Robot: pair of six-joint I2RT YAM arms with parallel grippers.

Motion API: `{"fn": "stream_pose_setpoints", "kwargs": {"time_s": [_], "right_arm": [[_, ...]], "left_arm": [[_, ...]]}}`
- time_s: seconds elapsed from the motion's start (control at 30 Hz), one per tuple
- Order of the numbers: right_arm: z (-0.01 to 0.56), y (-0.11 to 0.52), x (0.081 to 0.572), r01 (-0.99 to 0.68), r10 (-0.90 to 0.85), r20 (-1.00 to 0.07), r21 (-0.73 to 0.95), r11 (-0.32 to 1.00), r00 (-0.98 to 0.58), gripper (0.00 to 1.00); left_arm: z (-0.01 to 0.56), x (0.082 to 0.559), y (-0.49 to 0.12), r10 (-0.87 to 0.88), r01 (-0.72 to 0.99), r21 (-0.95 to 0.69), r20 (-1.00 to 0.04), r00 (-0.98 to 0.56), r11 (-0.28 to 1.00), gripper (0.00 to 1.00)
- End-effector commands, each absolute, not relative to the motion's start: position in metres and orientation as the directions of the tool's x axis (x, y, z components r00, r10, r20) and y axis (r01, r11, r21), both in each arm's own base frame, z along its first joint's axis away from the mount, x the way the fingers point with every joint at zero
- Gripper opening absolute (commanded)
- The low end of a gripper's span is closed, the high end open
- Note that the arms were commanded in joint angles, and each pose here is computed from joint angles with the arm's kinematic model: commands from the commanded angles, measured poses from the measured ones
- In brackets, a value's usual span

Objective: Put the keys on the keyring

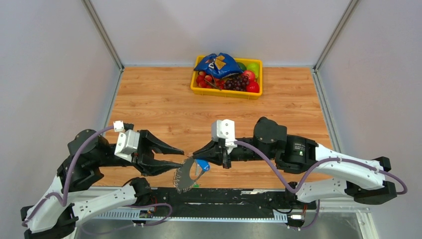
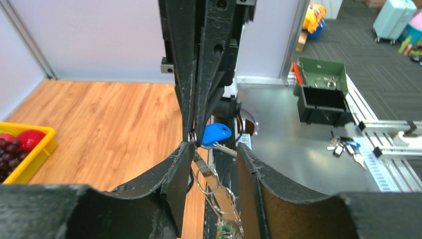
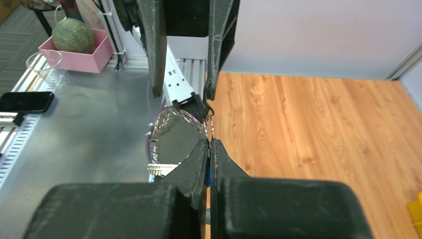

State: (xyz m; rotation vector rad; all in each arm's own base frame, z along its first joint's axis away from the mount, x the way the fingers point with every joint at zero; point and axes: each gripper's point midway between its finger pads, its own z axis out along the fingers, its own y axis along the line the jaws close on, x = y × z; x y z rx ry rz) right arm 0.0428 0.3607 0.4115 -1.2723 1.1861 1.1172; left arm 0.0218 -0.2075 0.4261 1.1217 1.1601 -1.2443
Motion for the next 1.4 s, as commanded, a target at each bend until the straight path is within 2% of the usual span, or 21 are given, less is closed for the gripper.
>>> {"fn": "stream_pose_setpoints", "kwargs": {"time_s": [0.0,0.5,1.37], "right_arm": [[0.420,0.365,0.032,-0.999,-0.078,-0.997,0.013,-0.030,-0.011,0.00],[0.416,0.371,0.033,-0.996,-0.139,-0.987,0.084,-0.008,-0.082,0.00],[0.407,0.373,0.041,-0.996,-0.169,-0.982,0.079,0.030,-0.083,0.00]], "left_arm": [[0.418,0.016,-0.214,-0.023,0.999,0.008,-1.000,0.007,-0.044,0.48],[0.399,0.034,-0.218,0.123,1.000,-0.006,-0.992,-0.008,0.016,0.48],[0.393,0.037,-0.222,0.154,1.000,-0.016,-0.988,-0.019,0.021,0.40]]}}
